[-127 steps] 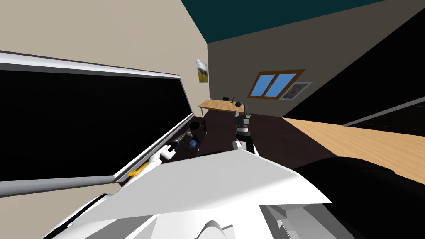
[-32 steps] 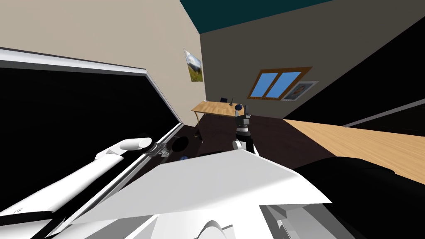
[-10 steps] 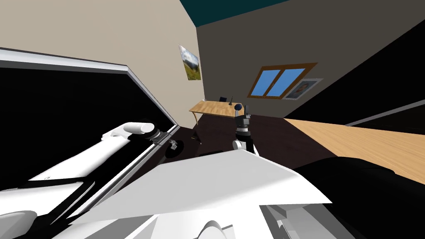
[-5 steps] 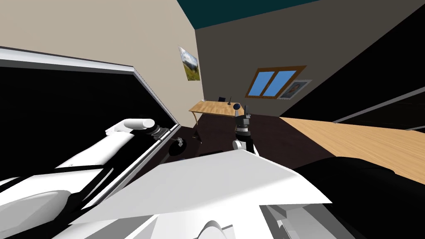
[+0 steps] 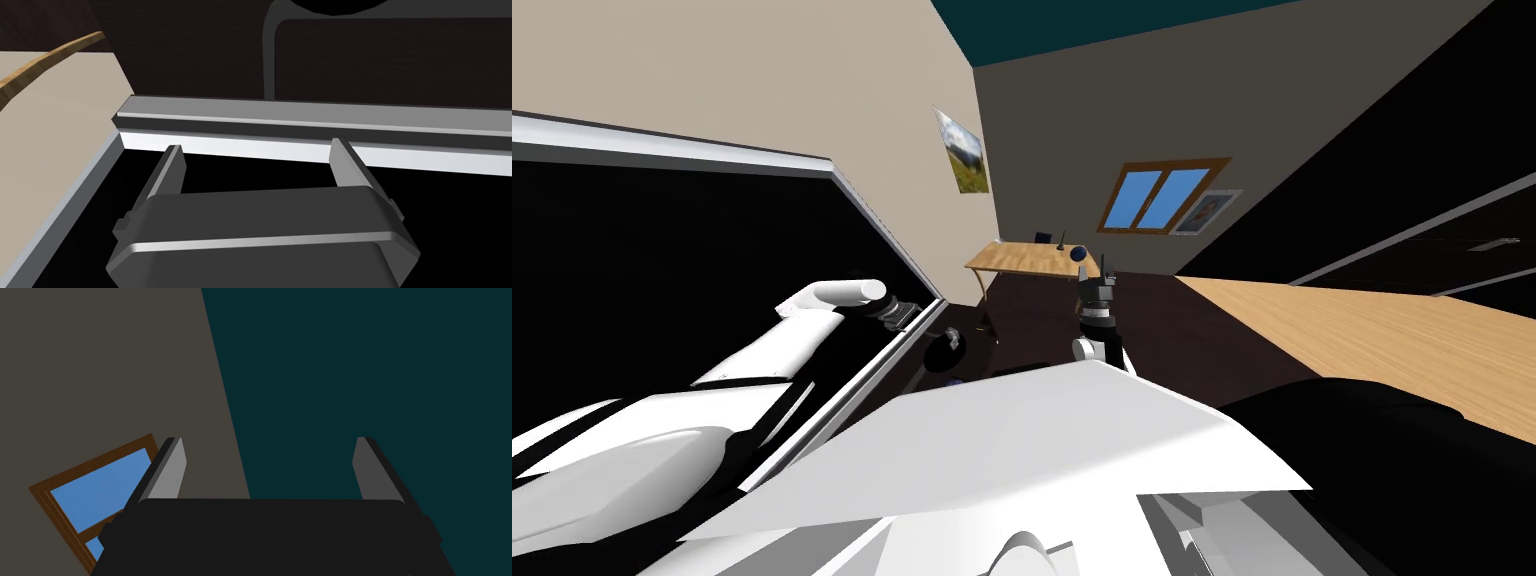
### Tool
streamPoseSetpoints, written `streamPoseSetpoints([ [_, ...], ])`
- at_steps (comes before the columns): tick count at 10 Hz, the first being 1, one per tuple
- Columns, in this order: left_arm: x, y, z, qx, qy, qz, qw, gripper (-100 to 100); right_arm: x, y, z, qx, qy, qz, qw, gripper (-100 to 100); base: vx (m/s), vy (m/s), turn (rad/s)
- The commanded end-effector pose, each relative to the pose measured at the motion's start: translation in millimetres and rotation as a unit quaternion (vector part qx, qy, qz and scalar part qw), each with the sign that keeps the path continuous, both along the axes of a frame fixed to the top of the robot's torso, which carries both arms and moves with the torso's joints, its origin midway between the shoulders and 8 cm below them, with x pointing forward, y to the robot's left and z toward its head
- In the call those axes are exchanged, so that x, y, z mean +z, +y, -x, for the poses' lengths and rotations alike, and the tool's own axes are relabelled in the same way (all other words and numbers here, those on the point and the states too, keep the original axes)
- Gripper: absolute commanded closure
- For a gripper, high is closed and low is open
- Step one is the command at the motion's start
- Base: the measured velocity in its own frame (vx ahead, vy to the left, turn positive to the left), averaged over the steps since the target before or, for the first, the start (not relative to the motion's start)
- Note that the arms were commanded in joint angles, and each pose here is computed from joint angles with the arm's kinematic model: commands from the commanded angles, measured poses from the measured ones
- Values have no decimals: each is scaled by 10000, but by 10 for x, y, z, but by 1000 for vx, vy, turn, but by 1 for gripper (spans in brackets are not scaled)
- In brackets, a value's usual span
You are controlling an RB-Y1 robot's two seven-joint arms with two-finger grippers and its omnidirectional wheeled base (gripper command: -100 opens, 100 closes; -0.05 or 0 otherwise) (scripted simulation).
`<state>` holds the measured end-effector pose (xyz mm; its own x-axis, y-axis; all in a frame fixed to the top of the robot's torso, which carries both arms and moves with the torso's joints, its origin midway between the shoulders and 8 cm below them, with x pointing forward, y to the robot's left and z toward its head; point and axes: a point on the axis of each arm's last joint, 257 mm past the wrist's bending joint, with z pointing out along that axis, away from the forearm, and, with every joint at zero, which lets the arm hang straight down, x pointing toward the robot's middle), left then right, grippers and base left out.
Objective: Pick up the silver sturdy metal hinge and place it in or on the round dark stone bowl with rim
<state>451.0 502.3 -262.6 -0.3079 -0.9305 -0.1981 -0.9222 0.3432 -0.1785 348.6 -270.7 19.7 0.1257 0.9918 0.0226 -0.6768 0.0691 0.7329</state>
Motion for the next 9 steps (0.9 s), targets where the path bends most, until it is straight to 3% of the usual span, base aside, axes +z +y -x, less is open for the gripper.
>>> streamPoseSetpoints([
  [1, 27, 80, -26, 169, 14, -7, 9999, -100, 0, 0, 0, 0, 0, 0, 10000, 0, -2, 12, 40],
  [2, 2, 111, 1, 227, 52, 4, 9997, -100, 0, 0, 0, 0, 0, 0, 10000, 0, 20, -9, 10],
  [3, 77, 16, -208, 286, -165, 87, 9994, -100, 0, 0, 0, 0, 0, -1, 10000, 0, -85, 75, -273],
  [4, 60, -42, -273, 292, -170, 88, 9994, -100, 1, 1, 0, 1, -2, 0, 10000, 0, -146, 135, -145],
  [5, 166, 8, -357, 371, -238, 29, 9990, -100, 1, 0, 0, 0, -1, 0, 10000, 0, -87, 81, 22],
  [7, 71, 113, -262, 596, -85, 86, 9981, -100, 0, 0, 0, 0, 0, 0, 10000, 0, -4, 3, 16],
  [8, 148, -45, -477, 603, -270, 192, 9976, -100, 0, 0, 0, 0, 0, -1, 10000, 0, -95, 99, -238],
  [9, 146, -87, -534, 654, -240, 192, 9974, -100, 1, 1, 0, 1, -2, 0, 10000, 0, -142, 143, -172],
])
